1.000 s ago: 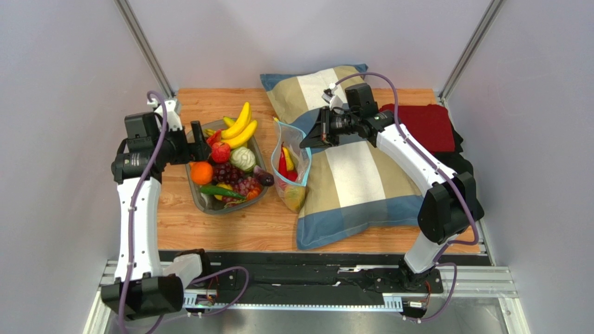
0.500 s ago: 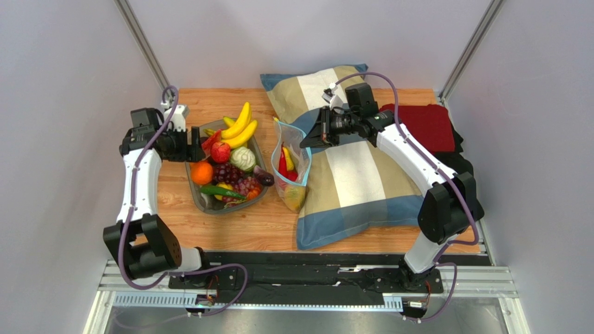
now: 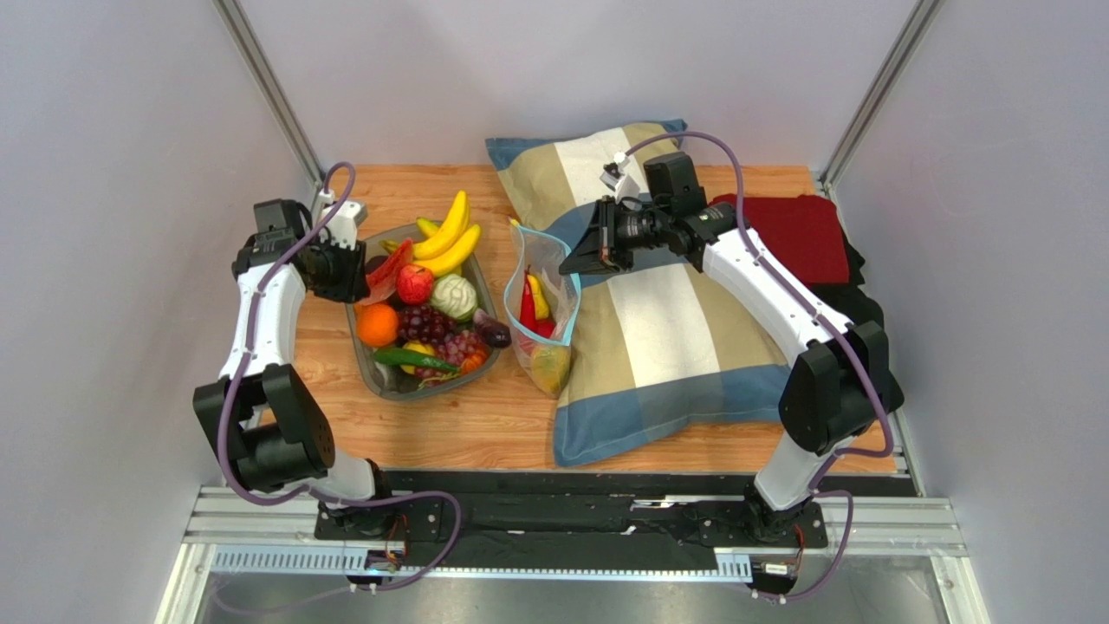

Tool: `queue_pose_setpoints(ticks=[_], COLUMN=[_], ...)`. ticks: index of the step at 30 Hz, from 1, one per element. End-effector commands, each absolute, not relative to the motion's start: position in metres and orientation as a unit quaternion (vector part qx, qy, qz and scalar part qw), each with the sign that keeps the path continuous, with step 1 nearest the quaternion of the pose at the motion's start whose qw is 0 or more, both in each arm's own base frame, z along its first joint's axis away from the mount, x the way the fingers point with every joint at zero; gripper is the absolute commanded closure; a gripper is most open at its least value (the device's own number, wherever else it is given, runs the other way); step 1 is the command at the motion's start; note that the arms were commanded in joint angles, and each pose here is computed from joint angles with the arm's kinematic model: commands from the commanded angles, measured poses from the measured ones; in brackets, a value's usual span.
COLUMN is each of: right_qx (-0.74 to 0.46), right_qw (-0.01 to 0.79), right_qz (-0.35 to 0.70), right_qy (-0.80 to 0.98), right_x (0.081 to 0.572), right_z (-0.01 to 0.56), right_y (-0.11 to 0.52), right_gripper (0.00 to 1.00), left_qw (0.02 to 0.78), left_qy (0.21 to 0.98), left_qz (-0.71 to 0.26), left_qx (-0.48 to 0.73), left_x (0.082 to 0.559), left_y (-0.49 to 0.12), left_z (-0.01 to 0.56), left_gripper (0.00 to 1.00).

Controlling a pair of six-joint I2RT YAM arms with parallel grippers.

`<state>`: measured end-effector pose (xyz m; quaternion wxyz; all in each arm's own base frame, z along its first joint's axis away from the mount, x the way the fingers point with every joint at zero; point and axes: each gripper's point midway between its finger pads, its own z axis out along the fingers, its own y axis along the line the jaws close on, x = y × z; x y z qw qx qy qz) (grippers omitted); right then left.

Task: Place the food in the zip-top bag and seal the zipper
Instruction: Pick up the fake fruit from the bin, then place the fake fruit in the zipper food storage bag.

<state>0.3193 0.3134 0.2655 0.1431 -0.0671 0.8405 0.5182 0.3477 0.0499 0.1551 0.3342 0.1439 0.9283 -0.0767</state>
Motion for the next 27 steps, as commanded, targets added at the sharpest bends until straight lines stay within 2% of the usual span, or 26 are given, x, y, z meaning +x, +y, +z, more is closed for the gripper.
queue_pose_setpoints(ticks=[1, 4, 6, 7, 9, 13, 17, 18, 21, 27], right_qx=[-0.084, -0.084, -0.083, -0.083, -0.082, -0.082, -0.087, -0.090, -0.093, -0.091], right_qw=[0.164, 0.163, 0.165, 0.166, 0.166, 0.170, 0.173, 0.174, 0.183, 0.194], right_qz=[0.525, 0.525, 0.524, 0.524, 0.522, 0.521, 0.521, 0.522, 0.518, 0.501], right_qy=[0.831, 0.831, 0.831, 0.831, 0.832, 0.832, 0.831, 0.830, 0.830, 0.838], right_x=[0.326, 0.326, 0.327, 0.327, 0.327, 0.327, 0.326, 0.326, 0.327, 0.330], right_z=[0.279, 0.278, 0.278, 0.278, 0.278, 0.279, 0.280, 0.281, 0.285, 0.280], right_y=[0.316, 0.317, 0.316, 0.315, 0.315, 0.316, 0.322, 0.324, 0.325, 0.323], right_gripper=[1.00, 1.00, 1.00, 1.00, 1.00, 1.00, 1.00, 1.00, 1.00, 1.00], left_qw=[0.377, 0.391, 0.399, 0.415, 0.428, 0.488, 0.489, 0.487, 0.451, 0.326], left_qy=[0.909, 0.902, 0.900, 0.893, 0.886, 0.852, 0.834, 0.827, 0.818, 0.845], left_qz=[-0.053, -0.051, -0.049, -0.043, -0.048, -0.070, -0.161, -0.213, -0.288, -0.404], left_qx=[0.169, 0.174, 0.170, 0.170, 0.169, 0.176, 0.199, 0.183, 0.211, 0.126], left_x=[0.361, 0.356, 0.352, 0.351, 0.345, 0.325, 0.290, 0.280, 0.259, 0.231], left_y=[0.055, 0.052, 0.050, 0.049, 0.043, 0.011, -0.058, -0.088, -0.142, -0.181], left_z=[0.187, 0.201, 0.212, 0.228, 0.246, 0.320, 0.366, 0.380, 0.385, 0.357], left_gripper=[0.73, 0.87, 0.93, 1.00, 1.00, 1.00, 1.00, 1.00, 1.00, 1.00])
